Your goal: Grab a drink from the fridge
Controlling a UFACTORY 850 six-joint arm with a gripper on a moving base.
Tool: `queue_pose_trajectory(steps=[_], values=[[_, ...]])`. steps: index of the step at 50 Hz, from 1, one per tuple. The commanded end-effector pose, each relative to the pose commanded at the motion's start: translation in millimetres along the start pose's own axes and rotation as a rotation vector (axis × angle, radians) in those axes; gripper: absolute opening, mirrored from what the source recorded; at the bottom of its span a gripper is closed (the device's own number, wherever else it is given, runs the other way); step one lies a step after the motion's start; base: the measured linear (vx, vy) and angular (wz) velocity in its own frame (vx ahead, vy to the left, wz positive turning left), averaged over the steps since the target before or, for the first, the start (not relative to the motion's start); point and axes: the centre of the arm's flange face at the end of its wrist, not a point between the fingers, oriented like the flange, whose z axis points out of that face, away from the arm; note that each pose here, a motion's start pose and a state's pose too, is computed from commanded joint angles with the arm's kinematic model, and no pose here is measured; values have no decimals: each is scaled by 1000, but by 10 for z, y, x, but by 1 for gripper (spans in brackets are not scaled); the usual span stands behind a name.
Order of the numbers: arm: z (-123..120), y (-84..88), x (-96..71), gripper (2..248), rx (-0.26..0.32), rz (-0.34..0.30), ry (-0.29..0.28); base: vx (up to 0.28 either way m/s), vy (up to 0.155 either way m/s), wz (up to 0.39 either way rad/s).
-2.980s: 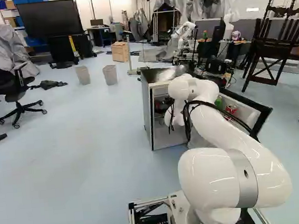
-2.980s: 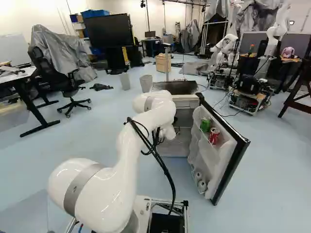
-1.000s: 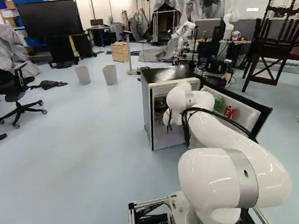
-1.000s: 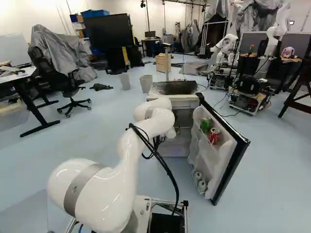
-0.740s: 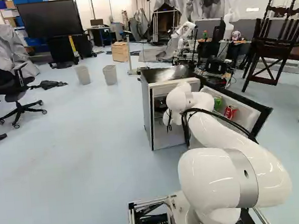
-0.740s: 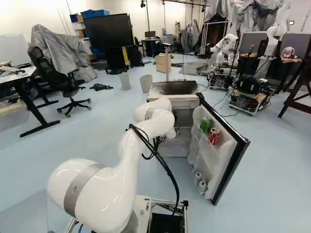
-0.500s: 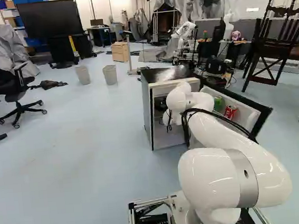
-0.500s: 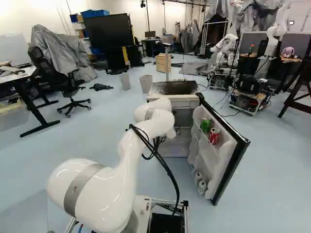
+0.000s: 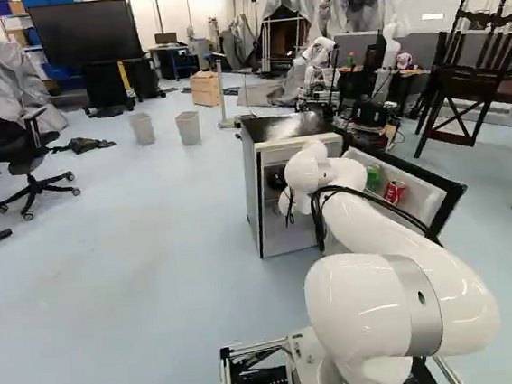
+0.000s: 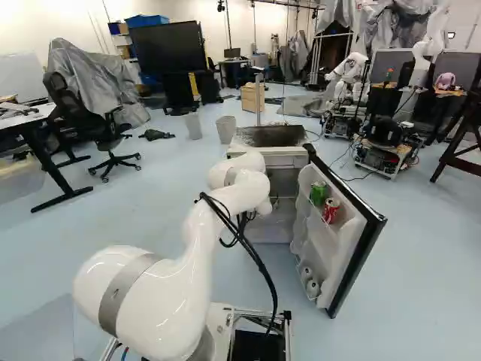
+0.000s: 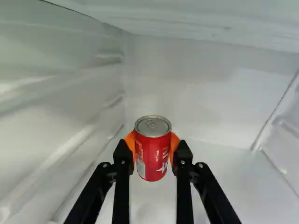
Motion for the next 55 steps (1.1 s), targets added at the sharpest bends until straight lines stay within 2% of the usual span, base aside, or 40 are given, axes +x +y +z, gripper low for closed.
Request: queue_pose_trajectory(steps=[23, 55], values=[[-106, -21, 43, 93, 3, 14, -29, 0, 0, 0], [-512, -130, 180, 93, 14, 58, -123, 0, 0, 0]])
